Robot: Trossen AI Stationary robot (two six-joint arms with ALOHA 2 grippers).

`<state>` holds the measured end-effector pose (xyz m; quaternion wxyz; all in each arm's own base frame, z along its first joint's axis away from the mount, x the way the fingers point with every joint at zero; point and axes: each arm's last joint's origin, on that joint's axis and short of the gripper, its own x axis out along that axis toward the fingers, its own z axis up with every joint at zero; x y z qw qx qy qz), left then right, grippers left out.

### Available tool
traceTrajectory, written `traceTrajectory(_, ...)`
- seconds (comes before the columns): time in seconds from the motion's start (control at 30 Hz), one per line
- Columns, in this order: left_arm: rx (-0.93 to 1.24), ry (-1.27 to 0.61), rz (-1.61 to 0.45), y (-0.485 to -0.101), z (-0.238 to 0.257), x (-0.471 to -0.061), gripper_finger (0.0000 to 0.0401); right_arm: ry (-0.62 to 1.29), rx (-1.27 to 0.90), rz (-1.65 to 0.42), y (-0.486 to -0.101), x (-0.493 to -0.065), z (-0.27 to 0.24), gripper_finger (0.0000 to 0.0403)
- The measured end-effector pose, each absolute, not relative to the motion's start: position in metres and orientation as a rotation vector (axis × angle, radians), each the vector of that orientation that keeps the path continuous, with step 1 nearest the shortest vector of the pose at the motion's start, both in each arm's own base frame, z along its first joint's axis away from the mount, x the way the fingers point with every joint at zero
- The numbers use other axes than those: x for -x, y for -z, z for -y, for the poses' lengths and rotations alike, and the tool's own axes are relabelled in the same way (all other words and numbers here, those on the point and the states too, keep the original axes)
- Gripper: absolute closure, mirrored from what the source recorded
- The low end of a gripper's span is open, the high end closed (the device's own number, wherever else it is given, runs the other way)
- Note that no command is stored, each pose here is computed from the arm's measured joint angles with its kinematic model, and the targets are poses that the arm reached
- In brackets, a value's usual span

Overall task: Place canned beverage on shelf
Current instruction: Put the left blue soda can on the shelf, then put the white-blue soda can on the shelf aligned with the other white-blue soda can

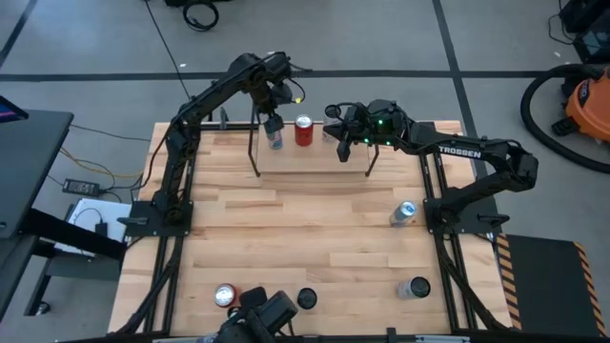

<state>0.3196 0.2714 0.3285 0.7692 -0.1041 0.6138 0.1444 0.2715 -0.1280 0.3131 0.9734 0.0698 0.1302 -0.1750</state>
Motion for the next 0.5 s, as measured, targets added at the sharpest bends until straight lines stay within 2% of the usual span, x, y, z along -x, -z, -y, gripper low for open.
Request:
traceTrajectory(0.3, 0.268, -0.373, -1.269, -0.361, -0.254, -0.307, 0.0085, 0.237, -0.201, -0.244, -0.316, -0.271, 0.122, 0.0393)
traceTrajectory(0.5, 0.279, -0.357, -1.256, -0.370, -0.236, -0.310, 0.0085, 0.082, -0.213, -0.236, -0.319, -0.272, 0.113, 0.0393)
